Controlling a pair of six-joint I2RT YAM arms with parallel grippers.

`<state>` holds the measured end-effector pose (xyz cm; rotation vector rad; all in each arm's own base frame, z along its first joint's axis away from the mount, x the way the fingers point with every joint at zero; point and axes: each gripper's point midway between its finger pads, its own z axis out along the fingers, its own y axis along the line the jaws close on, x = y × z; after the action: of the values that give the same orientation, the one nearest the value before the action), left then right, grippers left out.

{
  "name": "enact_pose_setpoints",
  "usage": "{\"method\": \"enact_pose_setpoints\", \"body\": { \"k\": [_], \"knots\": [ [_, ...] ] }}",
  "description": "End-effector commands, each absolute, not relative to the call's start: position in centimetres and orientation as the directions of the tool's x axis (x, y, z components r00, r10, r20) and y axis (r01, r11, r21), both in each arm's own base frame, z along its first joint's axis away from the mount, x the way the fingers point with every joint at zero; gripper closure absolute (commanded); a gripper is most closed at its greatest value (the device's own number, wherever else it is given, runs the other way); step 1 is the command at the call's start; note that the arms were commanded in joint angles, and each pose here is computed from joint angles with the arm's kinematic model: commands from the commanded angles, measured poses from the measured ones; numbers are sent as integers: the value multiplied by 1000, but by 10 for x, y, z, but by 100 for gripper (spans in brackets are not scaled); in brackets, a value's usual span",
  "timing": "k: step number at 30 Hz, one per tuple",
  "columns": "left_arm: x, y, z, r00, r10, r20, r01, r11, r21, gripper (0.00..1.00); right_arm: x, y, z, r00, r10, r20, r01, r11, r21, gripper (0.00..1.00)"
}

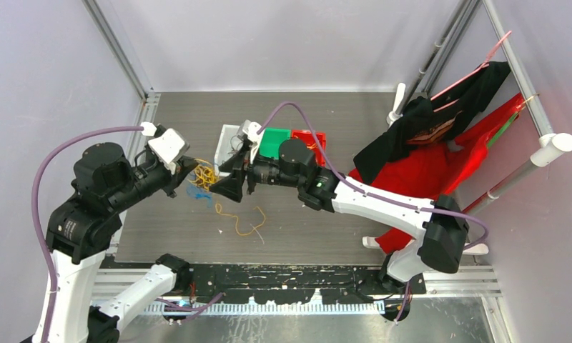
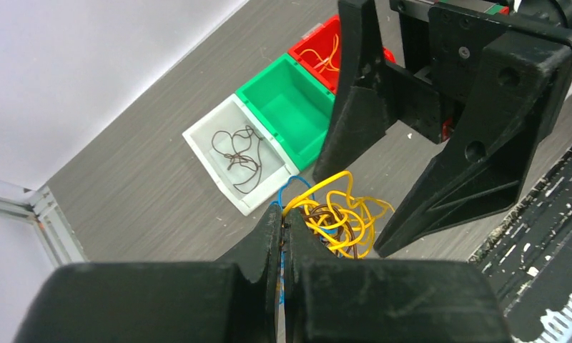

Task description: Untangle the cables

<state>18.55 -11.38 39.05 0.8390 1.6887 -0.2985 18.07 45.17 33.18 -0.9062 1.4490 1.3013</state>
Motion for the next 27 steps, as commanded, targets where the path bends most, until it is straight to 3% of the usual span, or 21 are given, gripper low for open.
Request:
{"method": "enact_pose_setpoints", "body": {
  "k": [1,4,9,10,11,13,14,15,20,24,27],
  "knots": [
    [182,-122,396,-75,328,-942,689,700,189,100,177,466,386,-179,193,-965,-973,111,203,28],
    [181,-123,396,-76,325,-943,694,696,184,100,176,475,392,-175,196,-965,-976,97,196,32],
    [171,-130,407,-69,287,-956,725,672,149,100,182,482,385,-187,173,-967,-971,114,208,89],
    [167,-132,409,-68,278,-958,735,663,140,99,181,479,386,-184,188,-965,-972,110,207,97],
    [164,-133,411,-68,271,-960,745,654,132,90,180,475,387,-183,207,-961,-972,106,208,99],
    [158,-134,414,-68,267,-961,758,640,124,55,177,462,396,-196,259,-946,-974,63,219,99],
    [155,-134,413,-76,274,-959,763,634,121,43,176,456,399,-216,278,-936,-972,27,232,99],
    [153,-133,411,-86,282,-956,767,631,117,38,175,449,400,-237,296,-925,-969,-8,246,99],
    [138,-133,394,-134,363,-922,814,571,106,31,169,422,402,-316,349,-882,-949,-114,295,99],
    [118,-138,381,-116,410,-905,882,462,97,32,162,409,410,-354,378,-855,-934,-179,308,99],
    [123,-137,368,-141,426,-894,875,476,88,35,157,402,418,-372,391,-842,-926,-224,305,99]
  ]
}}
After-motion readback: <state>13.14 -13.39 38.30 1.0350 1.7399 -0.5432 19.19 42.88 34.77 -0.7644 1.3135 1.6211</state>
